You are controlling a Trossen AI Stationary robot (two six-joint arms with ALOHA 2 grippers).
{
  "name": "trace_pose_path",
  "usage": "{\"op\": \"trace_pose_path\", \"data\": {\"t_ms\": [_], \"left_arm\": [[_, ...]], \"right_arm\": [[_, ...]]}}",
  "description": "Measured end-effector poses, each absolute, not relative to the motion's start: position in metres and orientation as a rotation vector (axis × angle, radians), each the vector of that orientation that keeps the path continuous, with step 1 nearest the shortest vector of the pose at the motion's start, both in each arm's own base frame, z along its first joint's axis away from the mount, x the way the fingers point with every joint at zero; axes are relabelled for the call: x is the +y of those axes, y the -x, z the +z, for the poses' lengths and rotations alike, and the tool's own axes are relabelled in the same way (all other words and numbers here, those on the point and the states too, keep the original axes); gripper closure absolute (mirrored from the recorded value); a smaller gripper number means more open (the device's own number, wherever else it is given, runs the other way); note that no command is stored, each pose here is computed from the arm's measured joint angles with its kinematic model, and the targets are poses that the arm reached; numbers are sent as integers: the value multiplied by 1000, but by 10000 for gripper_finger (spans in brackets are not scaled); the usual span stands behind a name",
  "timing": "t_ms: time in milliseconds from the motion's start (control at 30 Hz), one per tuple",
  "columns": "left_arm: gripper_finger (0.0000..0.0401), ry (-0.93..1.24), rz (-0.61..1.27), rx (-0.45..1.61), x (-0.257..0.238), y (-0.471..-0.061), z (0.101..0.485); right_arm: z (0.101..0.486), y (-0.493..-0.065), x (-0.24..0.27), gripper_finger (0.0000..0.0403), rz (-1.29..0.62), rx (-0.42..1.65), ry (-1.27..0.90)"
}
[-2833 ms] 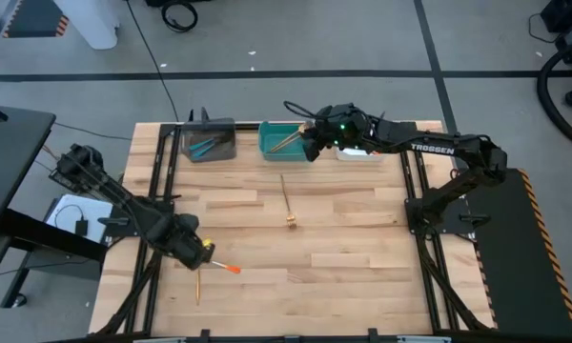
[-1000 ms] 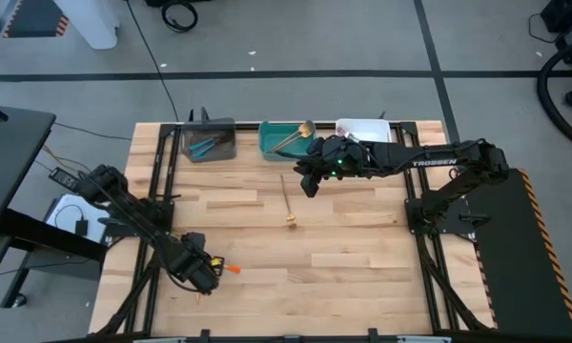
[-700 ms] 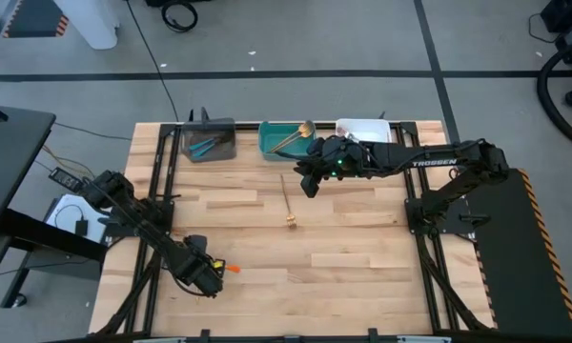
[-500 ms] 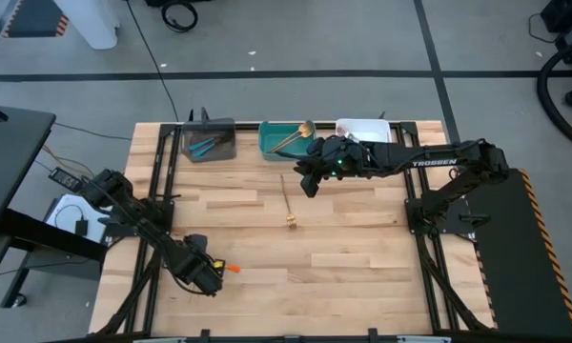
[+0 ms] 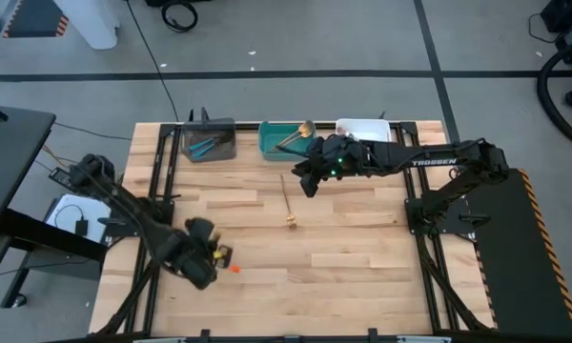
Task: Sort silverware by color (type)
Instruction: Put the gold fork into the green bin
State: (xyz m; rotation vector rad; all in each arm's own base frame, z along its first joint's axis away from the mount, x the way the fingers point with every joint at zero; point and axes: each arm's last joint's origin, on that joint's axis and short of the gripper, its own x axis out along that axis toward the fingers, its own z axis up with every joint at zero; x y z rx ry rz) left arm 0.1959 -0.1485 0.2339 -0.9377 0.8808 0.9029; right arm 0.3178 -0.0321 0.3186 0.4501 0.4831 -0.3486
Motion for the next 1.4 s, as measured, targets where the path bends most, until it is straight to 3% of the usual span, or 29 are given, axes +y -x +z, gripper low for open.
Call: {"op": "trace_pose_path", "data": {"t_ms": [200, 333, 700, 1067, 1400], "left_arm": [[389, 798, 993, 547, -94, -224, 266], [389, 670, 1055, 473, -51, -247, 284], [387, 443, 985, 162, 43, -296, 333], [386, 326, 942, -56, 82, -304, 361], [386, 332, 949, -81, 91, -303, 362]], "right_arm": [[323, -321, -34, 306, -282, 443, -434], [328, -323, -36, 306, -250, 403, -330], [336, -322, -61, 297, -290, 321, -192], [331, -341, -98, 293, -379, 164, -99], [318, -355, -116, 293, -391, 107, -89]]}}
